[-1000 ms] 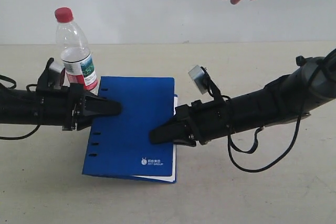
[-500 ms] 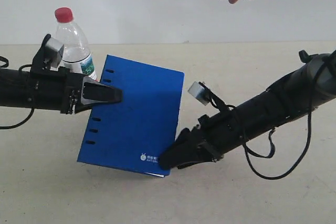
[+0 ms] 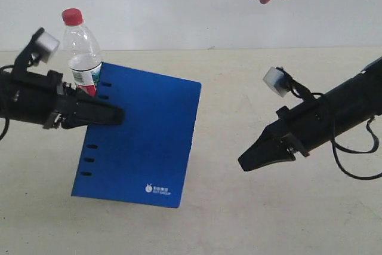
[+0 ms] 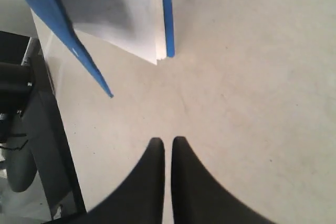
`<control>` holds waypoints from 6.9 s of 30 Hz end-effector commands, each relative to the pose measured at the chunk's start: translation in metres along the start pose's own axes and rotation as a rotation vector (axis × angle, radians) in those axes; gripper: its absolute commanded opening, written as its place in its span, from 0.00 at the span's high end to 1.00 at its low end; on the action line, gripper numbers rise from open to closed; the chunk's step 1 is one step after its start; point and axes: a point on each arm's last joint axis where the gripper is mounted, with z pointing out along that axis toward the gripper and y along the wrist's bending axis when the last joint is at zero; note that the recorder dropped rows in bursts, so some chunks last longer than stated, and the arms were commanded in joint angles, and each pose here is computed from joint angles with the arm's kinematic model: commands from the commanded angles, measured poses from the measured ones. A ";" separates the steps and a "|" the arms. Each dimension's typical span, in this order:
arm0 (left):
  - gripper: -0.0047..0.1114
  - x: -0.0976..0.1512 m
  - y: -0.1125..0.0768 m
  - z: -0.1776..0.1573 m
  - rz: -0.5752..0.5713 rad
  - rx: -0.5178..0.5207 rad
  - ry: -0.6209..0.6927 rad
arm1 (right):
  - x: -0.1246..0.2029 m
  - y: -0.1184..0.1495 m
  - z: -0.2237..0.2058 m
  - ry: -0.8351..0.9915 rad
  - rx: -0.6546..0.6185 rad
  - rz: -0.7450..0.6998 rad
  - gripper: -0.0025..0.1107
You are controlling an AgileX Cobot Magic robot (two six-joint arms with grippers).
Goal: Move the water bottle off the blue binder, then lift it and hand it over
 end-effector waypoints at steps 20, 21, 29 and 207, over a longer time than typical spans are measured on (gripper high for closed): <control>0.92 0.051 -0.142 -0.086 0.320 -0.212 -0.157 | 0.018 0.153 -0.095 -0.271 0.418 -0.355 0.98; 0.92 0.051 -0.142 -0.087 0.316 -0.241 -0.187 | 0.026 0.163 -0.100 -0.323 0.464 -0.375 0.98; 0.92 0.040 -0.152 -0.086 0.300 -0.099 -0.340 | 0.122 0.204 -0.089 -0.481 0.553 -0.360 0.98; 0.92 0.130 -0.165 -0.256 0.250 -1.391 -1.009 | 0.178 0.236 -0.123 -1.223 0.751 -0.258 0.98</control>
